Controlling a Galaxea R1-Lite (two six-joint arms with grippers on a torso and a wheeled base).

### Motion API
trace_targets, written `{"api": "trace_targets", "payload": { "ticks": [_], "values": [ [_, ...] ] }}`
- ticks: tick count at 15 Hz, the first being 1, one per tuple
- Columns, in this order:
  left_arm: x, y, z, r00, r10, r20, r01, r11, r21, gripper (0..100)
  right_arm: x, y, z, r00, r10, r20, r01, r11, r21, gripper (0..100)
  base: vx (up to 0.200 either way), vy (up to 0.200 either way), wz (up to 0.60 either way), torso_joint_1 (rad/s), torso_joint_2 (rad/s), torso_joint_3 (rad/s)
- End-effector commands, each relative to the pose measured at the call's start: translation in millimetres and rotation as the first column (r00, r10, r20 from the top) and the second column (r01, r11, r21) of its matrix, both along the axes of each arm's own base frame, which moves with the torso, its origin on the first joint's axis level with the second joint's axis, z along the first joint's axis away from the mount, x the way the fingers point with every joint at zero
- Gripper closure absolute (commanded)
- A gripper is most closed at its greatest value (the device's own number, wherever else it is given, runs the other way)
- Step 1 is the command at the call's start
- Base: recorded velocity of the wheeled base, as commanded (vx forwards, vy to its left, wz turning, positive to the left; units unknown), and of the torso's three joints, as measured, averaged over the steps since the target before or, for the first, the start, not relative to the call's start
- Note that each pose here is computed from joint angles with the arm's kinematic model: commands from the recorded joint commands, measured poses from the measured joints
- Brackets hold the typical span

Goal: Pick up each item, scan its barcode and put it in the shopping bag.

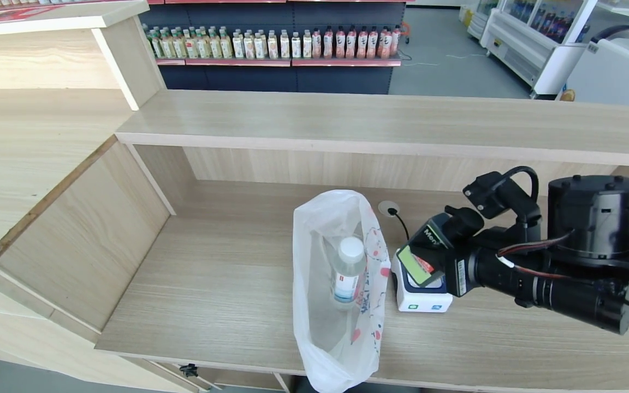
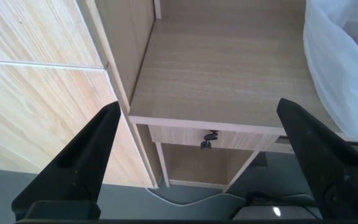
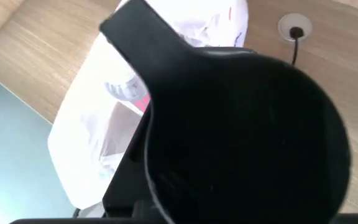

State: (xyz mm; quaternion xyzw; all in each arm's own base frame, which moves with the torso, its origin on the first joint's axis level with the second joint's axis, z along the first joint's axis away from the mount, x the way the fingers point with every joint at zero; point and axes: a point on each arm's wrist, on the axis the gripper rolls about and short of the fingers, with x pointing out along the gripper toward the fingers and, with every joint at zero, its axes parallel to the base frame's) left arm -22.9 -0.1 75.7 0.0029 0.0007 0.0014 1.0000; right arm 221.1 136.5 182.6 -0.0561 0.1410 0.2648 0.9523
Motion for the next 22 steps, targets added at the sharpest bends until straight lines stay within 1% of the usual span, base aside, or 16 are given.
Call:
{"api": "trace_targets", "payload": {
  "ticks": [1, 3, 4, 6, 9, 11, 13, 17, 20, 22],
  "values": [
    [0.0, 0.0, -0.1, 1.0, 0.0, 0.0, 0.0, 1.0, 0.0, 0, 8.9, 8.7, -17.9, 0.998, 0.01, -0.055, -0.012, 0.999, -0.034, 100, 0.0, 0.0, 0.0, 0.0, 0.0, 0.0],
    [0.0, 0.0, -0.1, 1.0, 0.0, 0.0, 0.0, 1.0, 0.0, 0, 14.4, 17.4, -32.8, 0.994, 0.043, -0.104, -0.048, 0.998, -0.045, 100, 0.0, 0.0, 0.0, 0.0, 0.0, 0.0],
    [0.0, 0.0, -0.1, 1.0, 0.0, 0.0, 0.0, 1.0, 0.0, 0, 17.3, 19.5, -36.8, 0.985, 0.111, -0.129, -0.113, 0.994, -0.007, 100, 0.0, 0.0, 0.0, 0.0, 0.0, 0.0],
    [0.0, 0.0, -0.1, 1.0, 0.0, 0.0, 0.0, 1.0, 0.0, 0, 28.4, 21.9, -49.2, 0.982, 0.098, -0.16, -0.1, 0.995, -0.009, 100, 0.0, 0.0, 0.0, 0.0, 0.0, 0.0],
    [0.0, 0.0, -0.1, 1.0, 0.0, 0.0, 0.0, 1.0, -0.001, 0, 52.8, 28.5, -63.3, 0.991, 0.078, -0.108, -0.075, 0.997, 0.029, 100, 0.0, 0.0, 0.0, 0.0, 0.0, 0.0],
    [0.0, 0.0, -0.1, 1.0, 0.0, 0.0, 0.0, 1.0, -0.001, 0, 64.2, 35.3, -70.5, 0.992, 0.072, -0.106, -0.065, 0.996, 0.062, 100, 0.0, 0.0, 0.0, 0.0, 0.0, 0.0],
    [0.0, 0.0, -0.1, 1.0, 0.0, 0.0, 0.0, 1.0, -0.001, 0, 79.6, 44.5, -80.0, 0.992, 0.072, -0.105, -0.066, 0.996, 0.066, 100, 0.0, 0.0, 0.0, 0.0, 0.0, 0.0],
    [0.0, 0.0, -0.1, 1.0, 0.0, 0.0, 0.0, 1.0, -0.001, 0, 117.0, 64.6, -84.6, 0.997, 0.073, -0.004, -0.072, 0.991, 0.115, 100, 0.0, 0.0, 0.0, 0.0, 0.0, 0.0],
    [0.0, 0.0, -0.1, 1.0, 0.0, 0.0, 0.0, 1.0, -0.001, 0, 128.4, 69.0, -92.3, 0.998, 0.068, 0.005, -0.068, 0.993, 0.101, 100, 0.0, 0.0, 0.0, 0.0, 0.0, 0.0],
    [0.0, 0.0, -0.1, 1.0, 0.0, 0.0, 0.0, 1.0, -0.001, 0, 132.1, 66.0, -103.5, 0.998, 0.068, 0.007, -0.068, 0.997, 0.046, 100, 0.0, 0.0, 0.0, 0.0, 0.0, 0.0]
  ]
}}
